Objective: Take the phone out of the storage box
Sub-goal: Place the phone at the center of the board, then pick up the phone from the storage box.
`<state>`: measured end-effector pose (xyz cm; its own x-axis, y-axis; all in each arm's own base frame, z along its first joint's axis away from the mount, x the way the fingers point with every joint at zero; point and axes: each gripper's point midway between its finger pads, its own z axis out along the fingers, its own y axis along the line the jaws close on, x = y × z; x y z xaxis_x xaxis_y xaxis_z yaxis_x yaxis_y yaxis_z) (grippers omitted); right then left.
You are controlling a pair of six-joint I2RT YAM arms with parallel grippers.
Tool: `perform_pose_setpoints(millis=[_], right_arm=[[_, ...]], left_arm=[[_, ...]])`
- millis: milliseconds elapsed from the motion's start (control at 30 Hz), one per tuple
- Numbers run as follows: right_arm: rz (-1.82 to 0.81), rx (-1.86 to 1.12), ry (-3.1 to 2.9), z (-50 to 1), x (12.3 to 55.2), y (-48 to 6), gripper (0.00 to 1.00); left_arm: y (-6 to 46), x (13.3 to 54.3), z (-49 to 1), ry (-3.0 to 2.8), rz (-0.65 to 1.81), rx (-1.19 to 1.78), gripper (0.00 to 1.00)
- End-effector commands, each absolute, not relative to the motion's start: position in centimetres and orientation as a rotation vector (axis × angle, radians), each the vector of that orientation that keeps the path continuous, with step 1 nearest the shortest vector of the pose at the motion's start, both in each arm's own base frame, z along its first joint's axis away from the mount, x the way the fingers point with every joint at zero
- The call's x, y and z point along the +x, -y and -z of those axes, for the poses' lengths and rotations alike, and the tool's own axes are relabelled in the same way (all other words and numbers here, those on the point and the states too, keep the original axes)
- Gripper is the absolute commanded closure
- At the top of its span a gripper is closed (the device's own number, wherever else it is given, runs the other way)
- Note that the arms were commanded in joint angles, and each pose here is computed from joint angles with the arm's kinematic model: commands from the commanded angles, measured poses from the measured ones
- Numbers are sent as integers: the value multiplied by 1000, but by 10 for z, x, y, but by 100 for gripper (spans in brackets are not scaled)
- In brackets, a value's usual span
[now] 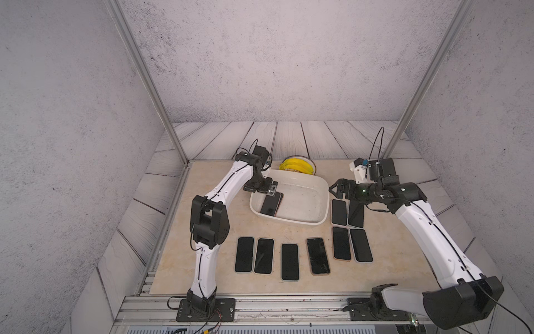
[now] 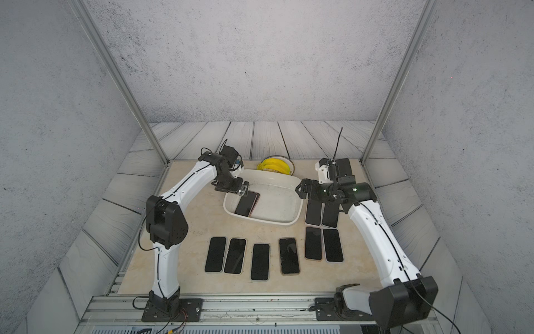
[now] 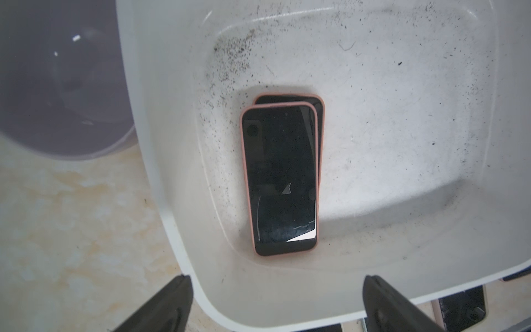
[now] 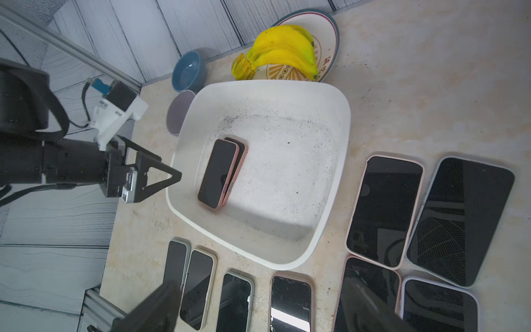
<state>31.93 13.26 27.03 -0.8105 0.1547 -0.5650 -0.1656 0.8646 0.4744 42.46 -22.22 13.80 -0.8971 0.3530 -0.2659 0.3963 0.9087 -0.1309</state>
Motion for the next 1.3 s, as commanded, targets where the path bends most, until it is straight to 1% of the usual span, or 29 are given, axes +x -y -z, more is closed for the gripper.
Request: perform_pose_setpoints(millis=[0, 167, 200, 333, 433, 667, 1033, 1133, 1267], right_arm=[[-677, -34, -2342, -279, 317, -131, 7], [-659, -67, -2306, -280, 316, -130, 5], [-666, -68, -2308, -280, 316, -131, 0], [-713, -48, -2307, -280, 321, -137, 0], [-724, -47, -2307, -280, 322, -140, 0], [-735, -48, -2313, -278, 320, -142, 0], [-732, -43, -2315, -278, 316, -141, 0], [-730, -39, -2319, -276, 316, -141, 0], [-729, -35, -2318, -276, 316, -140, 0]], left_arm=[[227, 428, -121, -2834, 217, 667, 1], [243, 429, -102, -2820, 214, 771, 2], [247, 429, -98, -2818, 220, 792, 1], [254, 430, -82, -2829, 190, 840, 2], [249, 434, -73, -2843, 128, 843, 1], [244, 435, -54, -2881, 73, 842, 1], [245, 439, -36, -2922, 79, 820, 2], [245, 439, -34, -2930, 79, 817, 0], [243, 438, -28, -2948, 78, 810, 4]])
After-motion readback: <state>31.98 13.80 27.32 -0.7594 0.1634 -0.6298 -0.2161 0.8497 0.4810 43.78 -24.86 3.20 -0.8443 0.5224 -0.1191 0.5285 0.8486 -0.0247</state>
